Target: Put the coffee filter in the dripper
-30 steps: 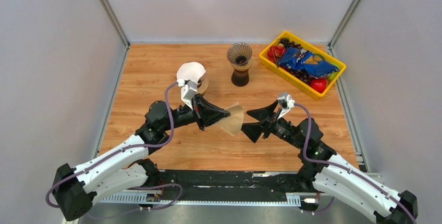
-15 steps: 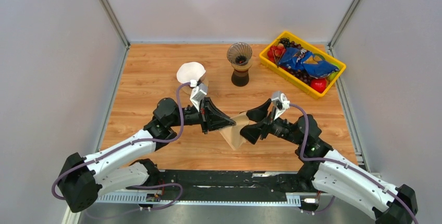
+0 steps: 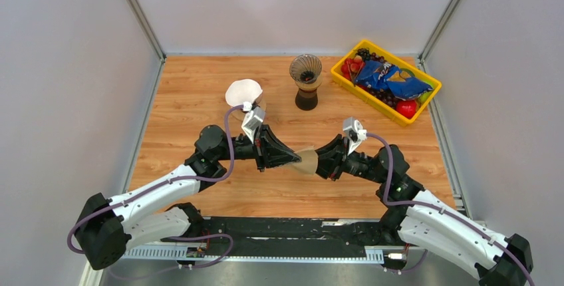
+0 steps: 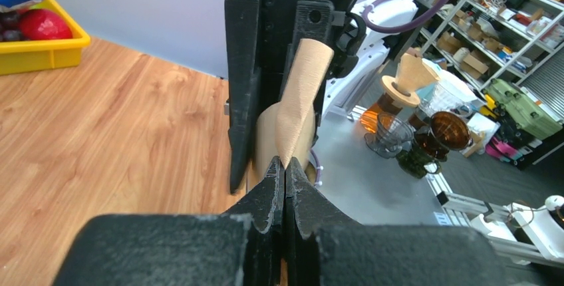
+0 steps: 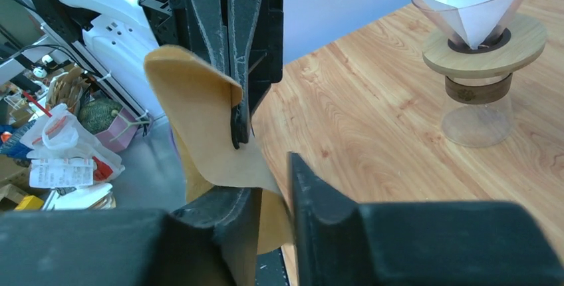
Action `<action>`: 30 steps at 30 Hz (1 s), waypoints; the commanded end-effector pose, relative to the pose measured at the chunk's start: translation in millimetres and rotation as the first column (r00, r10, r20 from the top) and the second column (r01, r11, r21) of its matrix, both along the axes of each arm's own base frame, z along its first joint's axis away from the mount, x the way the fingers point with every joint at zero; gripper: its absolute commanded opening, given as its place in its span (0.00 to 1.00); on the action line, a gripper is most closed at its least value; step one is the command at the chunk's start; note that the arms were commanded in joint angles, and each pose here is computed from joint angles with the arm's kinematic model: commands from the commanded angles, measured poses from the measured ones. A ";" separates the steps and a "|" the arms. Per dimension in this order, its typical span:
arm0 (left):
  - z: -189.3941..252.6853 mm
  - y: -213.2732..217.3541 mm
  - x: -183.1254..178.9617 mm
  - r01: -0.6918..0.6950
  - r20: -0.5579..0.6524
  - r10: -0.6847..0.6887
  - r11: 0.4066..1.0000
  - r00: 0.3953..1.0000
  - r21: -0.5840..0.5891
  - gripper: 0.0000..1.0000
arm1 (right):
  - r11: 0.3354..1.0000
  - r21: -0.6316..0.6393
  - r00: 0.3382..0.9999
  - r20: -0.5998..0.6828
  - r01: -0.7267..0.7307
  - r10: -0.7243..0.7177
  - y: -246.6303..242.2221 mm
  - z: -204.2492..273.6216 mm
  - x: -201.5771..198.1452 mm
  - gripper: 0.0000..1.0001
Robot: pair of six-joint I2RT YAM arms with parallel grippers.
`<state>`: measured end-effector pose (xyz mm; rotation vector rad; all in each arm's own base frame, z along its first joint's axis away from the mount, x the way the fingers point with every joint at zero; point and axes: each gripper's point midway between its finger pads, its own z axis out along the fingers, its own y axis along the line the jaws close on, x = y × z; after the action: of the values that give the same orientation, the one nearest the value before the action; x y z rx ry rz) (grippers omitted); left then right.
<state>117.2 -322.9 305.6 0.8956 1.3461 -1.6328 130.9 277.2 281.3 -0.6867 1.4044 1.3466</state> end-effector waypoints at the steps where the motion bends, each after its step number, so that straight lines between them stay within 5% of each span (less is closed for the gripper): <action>1: 26.9 2.4 -10.1 0.045 0.081 -0.038 0.996 0.996 -0.077 0.00 | 0.999 0.049 0.999 0.035 0.010 -0.012 -3.9 22.4 -1.0 0.11; 2: 27.0 2.3 -10.2 0.045 0.080 -0.039 0.996 0.996 -0.078 0.00 | 0.998 0.055 0.999 0.035 0.008 -0.010 -4.6 23.5 -2.2 0.01; 12: 27.8 0.2 -2.9 0.010 0.053 -0.006 0.997 0.999 -0.078 0.10 | 0.997 0.073 0.998 0.059 0.018 -0.022 -9.0 31.0 -3.9 0.00; 16: 25.2 -0.6 7.5 -0.050 0.036 0.052 0.997 0.998 -0.056 0.53 | 0.996 0.060 0.997 0.029 0.072 -0.074 -11.4 28.4 5.2 0.00; 19: 28.5 1.5 11.2 -0.082 0.044 0.085 0.994 0.995 -0.069 0.75 | 0.990 0.029 0.991 -0.008 0.135 -0.135 -12.6 21.1 17.7 0.00; 20: 29.4 2.1 16.0 -0.113 0.035 0.116 0.991 0.993 -0.071 0.92 | 0.987 0.015 0.987 -0.022 0.158 -0.158 -13.1 17.2 22.5 0.00; 25: 14.2 2.8 53.5 -0.307 -0.042 0.308 0.951 0.950 0.033 1.00 | 0.962 -0.060 0.962 -0.058 0.265 -0.268 -16.6 3.2 45.0 0.00; 30: -2.8 16.5 101.2 -0.543 -0.087 0.560 0.825 0.824 0.159 1.00 | 0.862 -0.203 0.870 -0.083 0.463 -0.487 -36.9 -18.4 81.5 0.00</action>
<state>178.7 -320.2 308.6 0.5822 1.5235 -1.3901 180.2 261.7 262.6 -0.4681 1.6071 1.1006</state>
